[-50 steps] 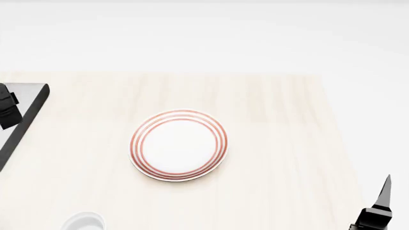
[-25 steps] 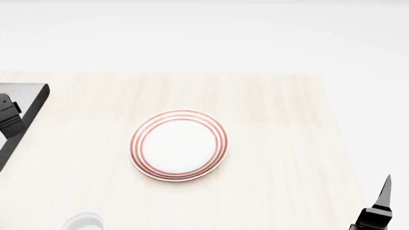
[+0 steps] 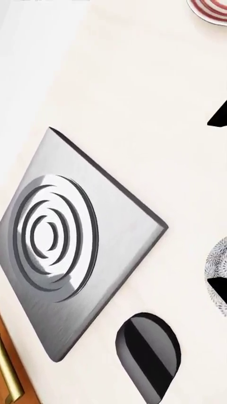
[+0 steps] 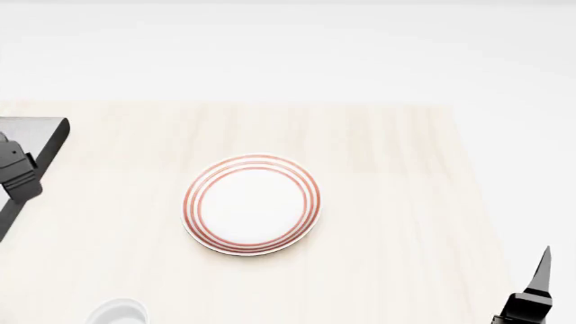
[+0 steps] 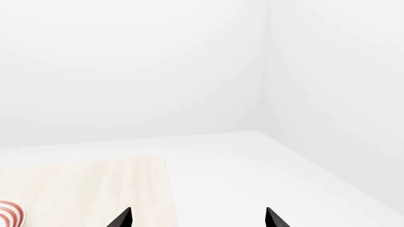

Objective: Pick the akita bowl next to the ramekin and place it on the plate.

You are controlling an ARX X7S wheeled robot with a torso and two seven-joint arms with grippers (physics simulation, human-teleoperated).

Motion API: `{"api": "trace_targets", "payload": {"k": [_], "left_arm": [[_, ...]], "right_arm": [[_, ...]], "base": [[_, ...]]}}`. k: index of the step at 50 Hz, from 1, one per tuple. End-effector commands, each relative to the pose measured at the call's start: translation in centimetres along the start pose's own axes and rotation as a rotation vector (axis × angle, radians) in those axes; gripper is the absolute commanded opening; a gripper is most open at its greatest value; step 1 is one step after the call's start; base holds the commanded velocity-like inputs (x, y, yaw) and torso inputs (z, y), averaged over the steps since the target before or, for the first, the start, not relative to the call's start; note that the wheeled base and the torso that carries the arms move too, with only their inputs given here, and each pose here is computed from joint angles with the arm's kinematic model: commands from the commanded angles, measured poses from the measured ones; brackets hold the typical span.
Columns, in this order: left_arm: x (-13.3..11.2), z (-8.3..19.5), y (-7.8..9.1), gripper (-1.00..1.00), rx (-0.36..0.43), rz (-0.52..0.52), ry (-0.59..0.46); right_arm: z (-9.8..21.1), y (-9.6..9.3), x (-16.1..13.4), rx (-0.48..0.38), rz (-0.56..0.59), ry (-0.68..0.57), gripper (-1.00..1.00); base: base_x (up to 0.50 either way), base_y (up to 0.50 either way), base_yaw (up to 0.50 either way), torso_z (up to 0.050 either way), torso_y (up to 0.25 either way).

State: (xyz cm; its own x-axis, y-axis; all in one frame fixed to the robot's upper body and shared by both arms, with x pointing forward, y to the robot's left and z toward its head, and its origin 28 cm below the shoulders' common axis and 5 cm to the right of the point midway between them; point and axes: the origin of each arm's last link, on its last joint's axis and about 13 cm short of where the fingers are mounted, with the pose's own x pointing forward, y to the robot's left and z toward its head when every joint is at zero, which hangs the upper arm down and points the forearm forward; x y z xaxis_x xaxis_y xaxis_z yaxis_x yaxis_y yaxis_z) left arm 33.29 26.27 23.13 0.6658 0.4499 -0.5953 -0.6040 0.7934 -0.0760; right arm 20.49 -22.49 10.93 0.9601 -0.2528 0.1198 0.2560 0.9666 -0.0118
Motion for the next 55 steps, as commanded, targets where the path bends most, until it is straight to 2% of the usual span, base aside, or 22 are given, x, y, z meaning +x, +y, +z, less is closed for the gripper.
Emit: {"api": "trace_targets", "payload": {"k": [1,6,26,44,55], "left_arm": [[-0.1,-0.5,-0.3,1.0,0.009,-0.011,0.0],[-0.1,-0.4,-0.2,1.0,0.003,-0.008,0.005],[0.0,0.3,0.6,1.0,-0.106,0.024,0.042],[0.4,0.2,1.2,1.0,-0.136,0.028,0.012],[0.6,0.0,1.3,1.0,-0.139,0.043,0.032]], "right_arm": [[0.0,0.0,0.0,0.0,0.0,-0.001,1.0],[0.0,0.0,0.0,-0.001,0.0,0.0,1.0],[-0.1,0.0,0.0,-0.001,-0.001,-0.001,1.0],[0.0,0.0,0.0,-0.001,-0.002,-0.002,1.0],[-0.1,0.0,0.0,-0.001,-0.004,-0.002,1.0]], "base": [[0.0,0.0,0.0,0.0,0.0],[0.0,0.0,0.0,0.0,0.0],[0.0,0.0,0.0,0.0,0.0],[0.0,0.0,0.0,0.0,0.0],[0.0,0.0,0.0,0.0,-0.213]]}}
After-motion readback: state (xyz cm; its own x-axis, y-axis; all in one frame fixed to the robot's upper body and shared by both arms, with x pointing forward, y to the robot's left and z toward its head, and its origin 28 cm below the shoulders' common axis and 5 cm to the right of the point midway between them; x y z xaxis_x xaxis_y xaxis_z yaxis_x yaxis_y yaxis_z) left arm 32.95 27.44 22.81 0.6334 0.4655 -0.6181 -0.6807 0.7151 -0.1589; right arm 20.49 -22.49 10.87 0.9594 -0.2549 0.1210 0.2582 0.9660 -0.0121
